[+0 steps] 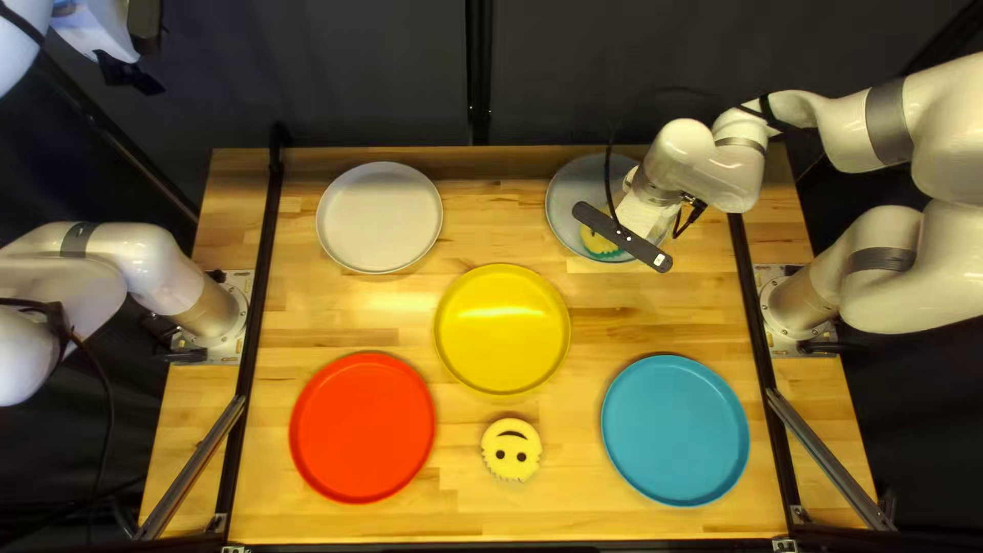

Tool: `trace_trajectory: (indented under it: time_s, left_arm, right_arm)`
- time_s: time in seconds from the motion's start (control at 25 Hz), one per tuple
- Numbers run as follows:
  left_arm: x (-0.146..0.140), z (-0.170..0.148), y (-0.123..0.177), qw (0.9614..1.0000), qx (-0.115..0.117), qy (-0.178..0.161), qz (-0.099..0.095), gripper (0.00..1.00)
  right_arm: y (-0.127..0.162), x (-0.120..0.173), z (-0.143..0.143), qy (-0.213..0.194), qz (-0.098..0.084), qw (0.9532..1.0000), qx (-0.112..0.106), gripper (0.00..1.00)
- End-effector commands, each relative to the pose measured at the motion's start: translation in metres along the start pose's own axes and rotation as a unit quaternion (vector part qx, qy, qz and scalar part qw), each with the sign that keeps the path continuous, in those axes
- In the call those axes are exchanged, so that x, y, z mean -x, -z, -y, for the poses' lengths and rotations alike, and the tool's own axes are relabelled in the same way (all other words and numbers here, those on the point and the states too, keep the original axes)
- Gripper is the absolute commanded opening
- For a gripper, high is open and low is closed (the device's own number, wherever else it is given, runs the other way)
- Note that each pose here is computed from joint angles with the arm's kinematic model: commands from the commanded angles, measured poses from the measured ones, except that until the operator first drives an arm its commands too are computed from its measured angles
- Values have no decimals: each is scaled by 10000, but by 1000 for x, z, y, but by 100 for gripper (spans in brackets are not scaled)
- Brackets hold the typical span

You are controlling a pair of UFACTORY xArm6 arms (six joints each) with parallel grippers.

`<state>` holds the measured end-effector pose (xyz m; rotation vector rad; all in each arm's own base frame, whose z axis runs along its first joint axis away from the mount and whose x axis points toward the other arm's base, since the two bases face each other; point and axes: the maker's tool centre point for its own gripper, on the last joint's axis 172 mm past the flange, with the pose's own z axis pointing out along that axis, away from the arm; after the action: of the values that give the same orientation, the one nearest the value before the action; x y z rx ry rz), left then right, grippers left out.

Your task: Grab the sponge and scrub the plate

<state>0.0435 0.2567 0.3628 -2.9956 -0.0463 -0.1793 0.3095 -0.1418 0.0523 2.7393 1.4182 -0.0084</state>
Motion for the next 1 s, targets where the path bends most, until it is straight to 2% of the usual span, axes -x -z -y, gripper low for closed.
trace_trajectory:
  time_s: [0.04, 0.4, 0.6, 0.76, 1.0]
  left_arm:
    - [0, 0, 0, 10000, 0, 0, 0, 100]
    - [0, 0, 0, 10000, 0, 0, 0, 100]
    - [0, 0, 0, 10000, 0, 0, 0, 100]
    - [0, 0, 0, 10000, 0, 0, 0, 100]
    - [0, 0, 0, 10000, 0, 0, 0, 100]
  right_arm:
    - [-4, 11, -9, -47, -31, 10000, 2, 0]
    - [-6, 55, -38, -211, -47, 9998, -33, 0]
    - [-8, 67, -46, -274, -73, 9996, -43, 0]
    - [-7, 65, -46, -290, -113, 9995, -43, 0]
    - [9, 33, -29, -289, -167, 9994, -121, 0]
